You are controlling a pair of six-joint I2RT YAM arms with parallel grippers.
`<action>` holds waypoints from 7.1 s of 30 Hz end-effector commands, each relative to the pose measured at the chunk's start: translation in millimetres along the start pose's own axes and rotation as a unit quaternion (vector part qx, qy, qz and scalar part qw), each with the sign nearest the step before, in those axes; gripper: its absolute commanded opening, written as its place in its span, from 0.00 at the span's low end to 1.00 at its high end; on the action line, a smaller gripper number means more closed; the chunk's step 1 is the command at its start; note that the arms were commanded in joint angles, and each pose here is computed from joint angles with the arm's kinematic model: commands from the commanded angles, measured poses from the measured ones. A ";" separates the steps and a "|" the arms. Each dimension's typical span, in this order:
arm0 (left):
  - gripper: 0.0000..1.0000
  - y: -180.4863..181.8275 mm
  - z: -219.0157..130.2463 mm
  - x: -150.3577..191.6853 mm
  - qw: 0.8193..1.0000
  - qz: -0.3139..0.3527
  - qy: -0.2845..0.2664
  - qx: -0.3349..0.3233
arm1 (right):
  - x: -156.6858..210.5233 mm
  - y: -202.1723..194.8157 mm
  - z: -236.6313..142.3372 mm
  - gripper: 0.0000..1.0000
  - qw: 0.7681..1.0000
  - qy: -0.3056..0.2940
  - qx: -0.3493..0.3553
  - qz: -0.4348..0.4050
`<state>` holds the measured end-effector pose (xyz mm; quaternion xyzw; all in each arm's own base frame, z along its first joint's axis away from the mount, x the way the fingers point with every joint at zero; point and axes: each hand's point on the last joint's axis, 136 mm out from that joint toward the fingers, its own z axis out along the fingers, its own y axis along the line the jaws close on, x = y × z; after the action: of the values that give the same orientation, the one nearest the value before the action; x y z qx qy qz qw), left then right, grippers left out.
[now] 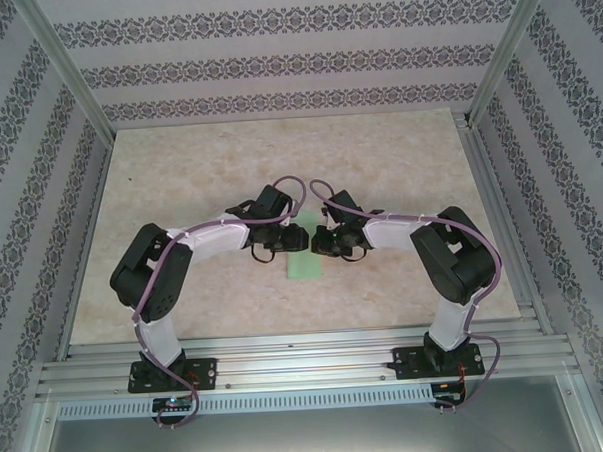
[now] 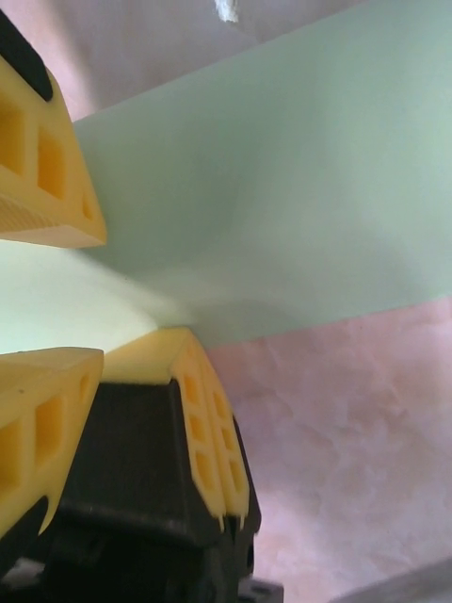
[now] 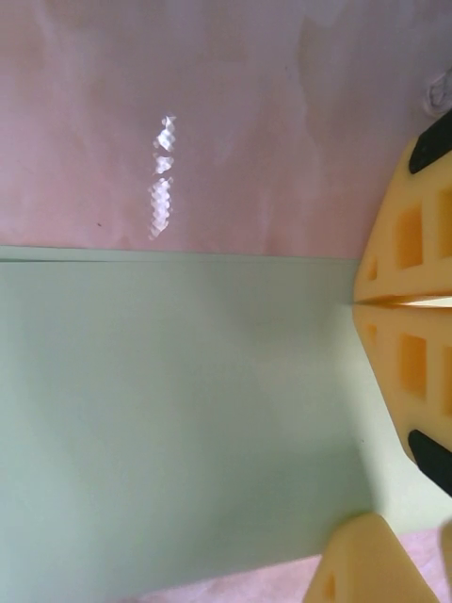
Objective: Fold a paper plane with a square sheet of paper (fold left side to right side)
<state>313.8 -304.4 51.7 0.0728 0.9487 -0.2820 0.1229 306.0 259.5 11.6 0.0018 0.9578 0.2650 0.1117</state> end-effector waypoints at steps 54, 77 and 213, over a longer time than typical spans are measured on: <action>0.27 52.1 21.4 33.5 0.996 0.027 0.047 -0.073 | -70.7 43.4 13.9 0.11 0.993 -0.048 -0.106 0.032; 0.33 22.9 1.1 56.1 0.990 0.129 0.048 0.007 | -39.2 -5.8 43.9 0.10 0.999 -0.003 0.025 0.032; 0.42 18.4 17.4 9.5 0.997 0.075 0.008 0.014 | 70.4 -49.6 -10.9 0.11 0.992 0.049 0.114 -0.002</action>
<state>302.3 -305.7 30.2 0.1460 0.9323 -0.3043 0.1304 254.5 246.7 10.1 -0.0012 0.9670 0.2361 0.0955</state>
